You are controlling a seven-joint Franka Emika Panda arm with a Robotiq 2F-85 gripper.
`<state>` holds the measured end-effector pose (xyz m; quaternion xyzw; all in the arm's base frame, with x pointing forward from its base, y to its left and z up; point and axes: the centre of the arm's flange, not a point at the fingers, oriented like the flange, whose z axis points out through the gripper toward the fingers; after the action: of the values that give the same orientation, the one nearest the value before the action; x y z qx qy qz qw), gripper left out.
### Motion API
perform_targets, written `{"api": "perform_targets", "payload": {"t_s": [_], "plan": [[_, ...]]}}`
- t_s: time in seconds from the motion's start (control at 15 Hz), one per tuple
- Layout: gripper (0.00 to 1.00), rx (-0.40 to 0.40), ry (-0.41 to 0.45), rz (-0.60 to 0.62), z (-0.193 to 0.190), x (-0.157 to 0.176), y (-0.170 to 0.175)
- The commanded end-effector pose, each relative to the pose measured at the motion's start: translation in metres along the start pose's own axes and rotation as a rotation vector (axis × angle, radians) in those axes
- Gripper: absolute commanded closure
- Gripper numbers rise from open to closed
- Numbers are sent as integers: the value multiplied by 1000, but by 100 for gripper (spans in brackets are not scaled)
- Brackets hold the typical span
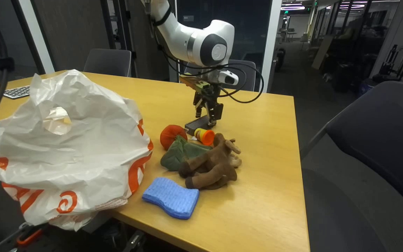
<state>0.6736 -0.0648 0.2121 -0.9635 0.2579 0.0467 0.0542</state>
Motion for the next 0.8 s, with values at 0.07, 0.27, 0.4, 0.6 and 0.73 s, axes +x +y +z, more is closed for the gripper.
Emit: {"api": "perform_targets", "payload": {"t_s": [0.07,0.27,0.4,0.6,0.73], "plan": [[49,44,11,-26,3,-4,3],[64,1,-3,21,-9,-9,-1],[66,-64,1,87,-31,-24,-13],[66,-113,20,248,-77,-49,-24],[66,-129,21,358,-111,-67,-28]]}}
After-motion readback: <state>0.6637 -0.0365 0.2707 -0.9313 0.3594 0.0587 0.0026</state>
